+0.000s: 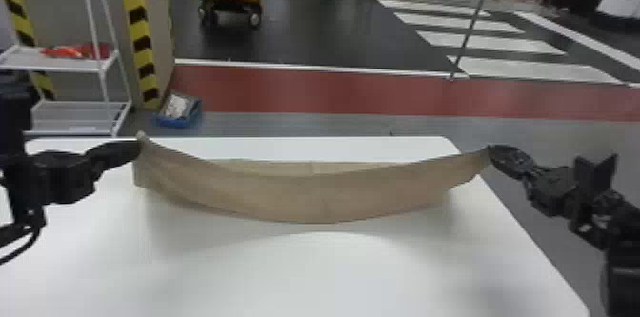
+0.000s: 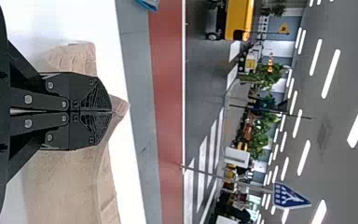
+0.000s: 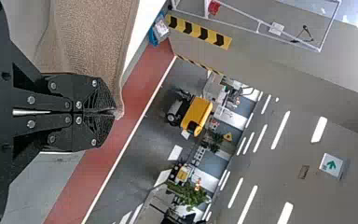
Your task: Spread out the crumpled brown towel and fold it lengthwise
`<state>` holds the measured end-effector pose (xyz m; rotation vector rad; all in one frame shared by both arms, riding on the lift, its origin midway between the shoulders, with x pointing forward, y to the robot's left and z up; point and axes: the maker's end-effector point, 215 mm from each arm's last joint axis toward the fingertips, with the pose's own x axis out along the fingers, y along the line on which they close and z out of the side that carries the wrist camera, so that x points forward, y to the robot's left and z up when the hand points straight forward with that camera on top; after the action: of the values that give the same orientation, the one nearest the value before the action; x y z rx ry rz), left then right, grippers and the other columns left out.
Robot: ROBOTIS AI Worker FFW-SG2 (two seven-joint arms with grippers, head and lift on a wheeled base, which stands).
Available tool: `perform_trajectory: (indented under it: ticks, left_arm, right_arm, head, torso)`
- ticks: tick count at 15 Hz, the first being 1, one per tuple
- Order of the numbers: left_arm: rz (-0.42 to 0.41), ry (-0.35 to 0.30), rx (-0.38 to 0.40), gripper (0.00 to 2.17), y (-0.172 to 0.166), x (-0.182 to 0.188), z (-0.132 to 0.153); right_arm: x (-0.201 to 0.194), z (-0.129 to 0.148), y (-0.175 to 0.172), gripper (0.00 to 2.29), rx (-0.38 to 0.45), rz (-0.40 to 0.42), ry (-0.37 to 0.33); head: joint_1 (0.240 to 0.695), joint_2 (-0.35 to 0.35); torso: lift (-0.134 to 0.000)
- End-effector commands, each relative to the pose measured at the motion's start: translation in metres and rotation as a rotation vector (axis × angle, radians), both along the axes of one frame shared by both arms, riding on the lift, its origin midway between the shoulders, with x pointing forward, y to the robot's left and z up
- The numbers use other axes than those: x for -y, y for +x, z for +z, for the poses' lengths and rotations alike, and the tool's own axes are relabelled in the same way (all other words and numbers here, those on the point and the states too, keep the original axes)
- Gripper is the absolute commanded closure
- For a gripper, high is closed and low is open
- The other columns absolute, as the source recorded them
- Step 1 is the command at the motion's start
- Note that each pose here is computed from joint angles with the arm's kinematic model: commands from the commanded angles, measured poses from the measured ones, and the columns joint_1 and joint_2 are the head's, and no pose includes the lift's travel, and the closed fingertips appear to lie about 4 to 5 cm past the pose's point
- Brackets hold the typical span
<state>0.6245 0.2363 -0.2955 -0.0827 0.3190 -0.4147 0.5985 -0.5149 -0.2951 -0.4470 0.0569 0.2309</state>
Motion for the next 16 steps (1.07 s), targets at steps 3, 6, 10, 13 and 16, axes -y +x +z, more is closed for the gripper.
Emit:
perform_trajectory:
  ticks: [3,6,10,13,16]
  left_arm:
    - [0.028,0.057,-0.116,1.44,-0.062,-0.011,-0.04]
    - [0.064,0.081,-0.159,1.44,-0.082,-0.029,-0.05]
    - [0.079,0.097,-0.228,1.44,-0.127,-0.051,-0.047]
    - [0.059,0.108,-0.278,1.44,-0.155,-0.047,-0.05]
    - [0.052,0.101,-0.282,1.44,-0.157,-0.043,-0.053]
  right_arm:
    - [0.029,-0.018,-0.061,1.16,0.015,-0.019,0.007]
    - [0.037,-0.018,-0.073,1.16,0.033,-0.03,0.014]
    - [0.051,-0.01,-0.079,1.16,0.045,-0.05,0.014]
    - [0.055,0.0,-0.074,1.16,0.062,-0.059,0.029]
    - [0.053,-0.005,-0.076,1.16,0.052,-0.056,0.032]
  head:
    - [0.635,-0.261]
    - [0.688,-0.287]
    - [0.695,-0.289]
    - [0.695,-0.297]
    - [0.695,-0.308]
  torso:
    - [-0.12]
    - [-0.12]
    - [-0.12]
    - [-0.12]
    - [-0.12]
